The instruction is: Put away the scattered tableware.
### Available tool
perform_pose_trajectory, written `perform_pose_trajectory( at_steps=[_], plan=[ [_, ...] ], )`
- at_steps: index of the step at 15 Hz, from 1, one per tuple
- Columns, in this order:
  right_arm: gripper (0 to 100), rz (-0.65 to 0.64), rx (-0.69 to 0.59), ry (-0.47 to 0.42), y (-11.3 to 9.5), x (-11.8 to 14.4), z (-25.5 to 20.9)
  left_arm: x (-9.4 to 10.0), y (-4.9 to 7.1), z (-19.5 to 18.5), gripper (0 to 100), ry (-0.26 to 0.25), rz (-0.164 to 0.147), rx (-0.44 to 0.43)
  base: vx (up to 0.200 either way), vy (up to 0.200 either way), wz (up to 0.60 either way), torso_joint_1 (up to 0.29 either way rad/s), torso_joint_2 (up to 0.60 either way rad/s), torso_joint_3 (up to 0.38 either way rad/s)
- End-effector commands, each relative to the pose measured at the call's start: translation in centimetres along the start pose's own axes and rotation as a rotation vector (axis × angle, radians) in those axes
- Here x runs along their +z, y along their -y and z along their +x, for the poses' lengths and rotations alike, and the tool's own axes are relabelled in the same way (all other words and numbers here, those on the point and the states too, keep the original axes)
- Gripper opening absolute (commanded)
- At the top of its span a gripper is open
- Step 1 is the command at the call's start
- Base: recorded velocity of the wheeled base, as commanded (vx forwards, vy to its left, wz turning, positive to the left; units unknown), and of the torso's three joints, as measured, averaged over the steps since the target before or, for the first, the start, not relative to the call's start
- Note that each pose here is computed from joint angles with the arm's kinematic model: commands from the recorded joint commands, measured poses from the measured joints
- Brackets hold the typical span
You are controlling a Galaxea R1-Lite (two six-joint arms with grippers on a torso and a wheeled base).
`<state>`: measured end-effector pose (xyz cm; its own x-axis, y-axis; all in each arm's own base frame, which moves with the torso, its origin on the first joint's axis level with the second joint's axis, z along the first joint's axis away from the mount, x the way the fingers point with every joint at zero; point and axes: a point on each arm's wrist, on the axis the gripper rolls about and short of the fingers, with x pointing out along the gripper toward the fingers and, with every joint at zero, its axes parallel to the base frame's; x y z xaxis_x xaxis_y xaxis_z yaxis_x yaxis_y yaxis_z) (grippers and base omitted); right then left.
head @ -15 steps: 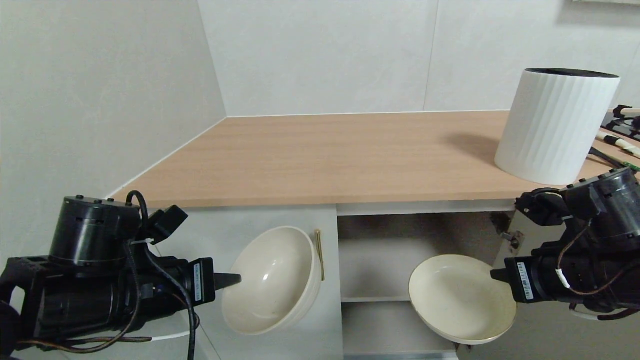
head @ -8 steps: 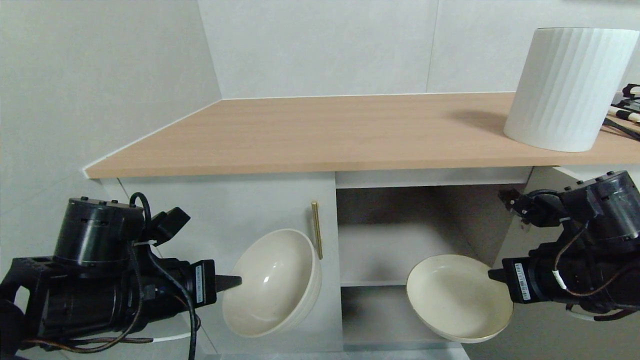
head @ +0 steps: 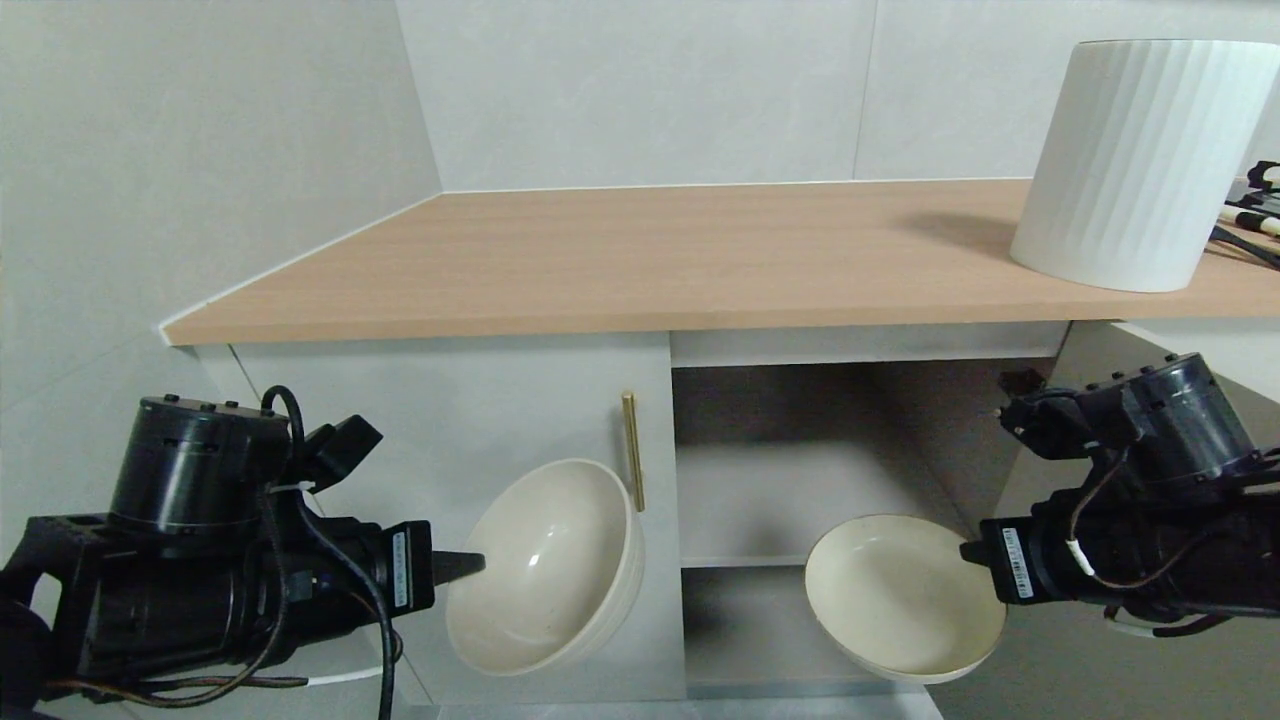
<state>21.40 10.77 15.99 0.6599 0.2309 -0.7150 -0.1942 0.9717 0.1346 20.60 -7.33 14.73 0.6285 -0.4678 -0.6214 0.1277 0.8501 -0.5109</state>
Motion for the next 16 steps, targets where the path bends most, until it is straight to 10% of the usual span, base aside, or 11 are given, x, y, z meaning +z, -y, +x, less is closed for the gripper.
perform_pose_trajectory(
  at_steps=[1, 16],
  plan=[
    [0, 0.006, -0.026, -0.068, 0.0, -0.3, 2.9, -0.1, 0.0, 0.0, 0, -0.005, 0.004, 0.001, 0.000, 0.000, 0.00, 0.000, 0.00, 0.000],
    [0, 0.250, -0.123, 0.121, 2.2, -0.7, 19.8, -1.0, 0.2, 1.2, 0, -0.070, 0.014, 0.000, 0.000, 0.000, 0.00, 0.000, 0.00, 0.000]
  ],
)
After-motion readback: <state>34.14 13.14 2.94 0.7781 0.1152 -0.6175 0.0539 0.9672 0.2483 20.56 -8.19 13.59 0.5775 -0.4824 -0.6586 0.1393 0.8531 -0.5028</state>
